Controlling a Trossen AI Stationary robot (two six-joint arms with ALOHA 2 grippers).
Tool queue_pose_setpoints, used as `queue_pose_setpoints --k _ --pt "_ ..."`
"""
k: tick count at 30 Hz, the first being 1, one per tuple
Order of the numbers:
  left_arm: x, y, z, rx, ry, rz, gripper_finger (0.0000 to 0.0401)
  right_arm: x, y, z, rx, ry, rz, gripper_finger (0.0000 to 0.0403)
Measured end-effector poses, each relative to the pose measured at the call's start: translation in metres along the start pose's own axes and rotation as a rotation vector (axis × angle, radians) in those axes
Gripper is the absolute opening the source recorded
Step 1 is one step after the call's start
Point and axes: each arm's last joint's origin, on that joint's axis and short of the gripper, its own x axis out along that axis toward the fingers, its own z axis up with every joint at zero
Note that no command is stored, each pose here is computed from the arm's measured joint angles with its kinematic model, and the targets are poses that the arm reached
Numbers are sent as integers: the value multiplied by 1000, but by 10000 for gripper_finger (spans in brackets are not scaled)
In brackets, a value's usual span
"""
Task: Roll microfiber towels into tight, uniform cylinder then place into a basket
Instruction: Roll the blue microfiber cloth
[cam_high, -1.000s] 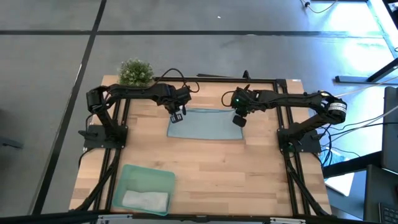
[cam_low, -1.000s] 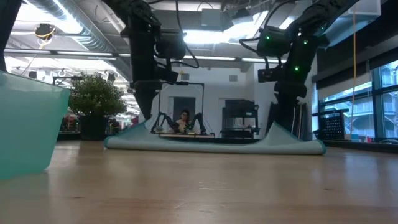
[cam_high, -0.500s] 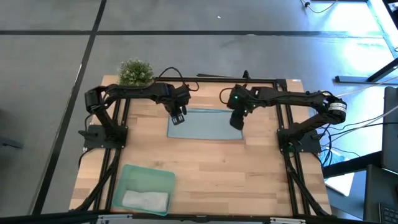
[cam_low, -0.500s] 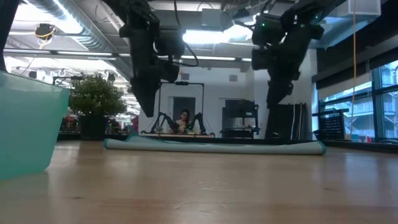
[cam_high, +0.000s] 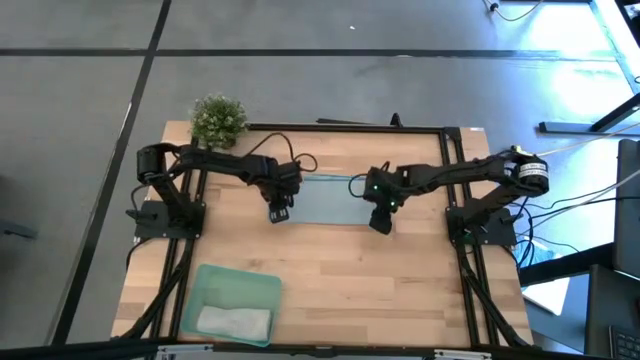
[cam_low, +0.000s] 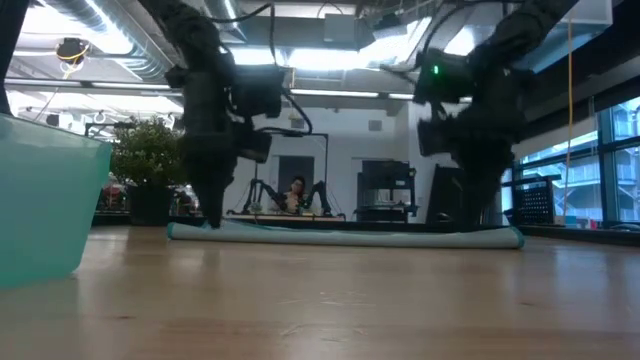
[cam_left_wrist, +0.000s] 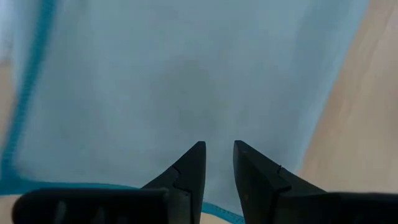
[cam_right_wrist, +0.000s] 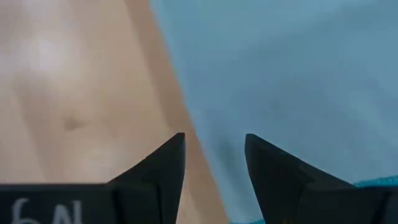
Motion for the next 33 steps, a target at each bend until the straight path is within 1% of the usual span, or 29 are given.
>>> queue_pose_setpoints --k 2,6,9,11,15,18,23,25,27,29,33 --pt "5 -2 -5 4 12 -2 77 8 -4 -4 29 20 -18 168" --pt "12 -7 -14 4 26 -3 77 19 -12 -8 71 51 -94 168" --pt "15 -12 -18 -4 36 0 77 23 -17 -7 67 62 -121 168" --pt "15 -16 -19 -12 43 -9 77 24 -21 -4 52 41 -152 168" --pt "17 -30 -18 -6 29 -117 77 23 -28 -1 59 1 -241 168" --pt "19 -44 -18 36 15 -202 77 22 -36 2 75 -34 -299 168" --pt "19 -65 -13 112 -58 -248 77 18 -47 10 104 -94 -350 168" --pt "15 -68 -8 122 -73 -229 77 14 -49 14 95 -83 -360 168" --pt "8 -66 -3 123 -85 -171 77 5 -47 21 49 -56 -316 168" --pt "-1 -61 2 122 -93 -106 77 -8 -41 34 -5 -63 -278 168" --pt "-14 -45 13 73 -135 -13 77 -26 -30 49 -58 -50 -240 168"
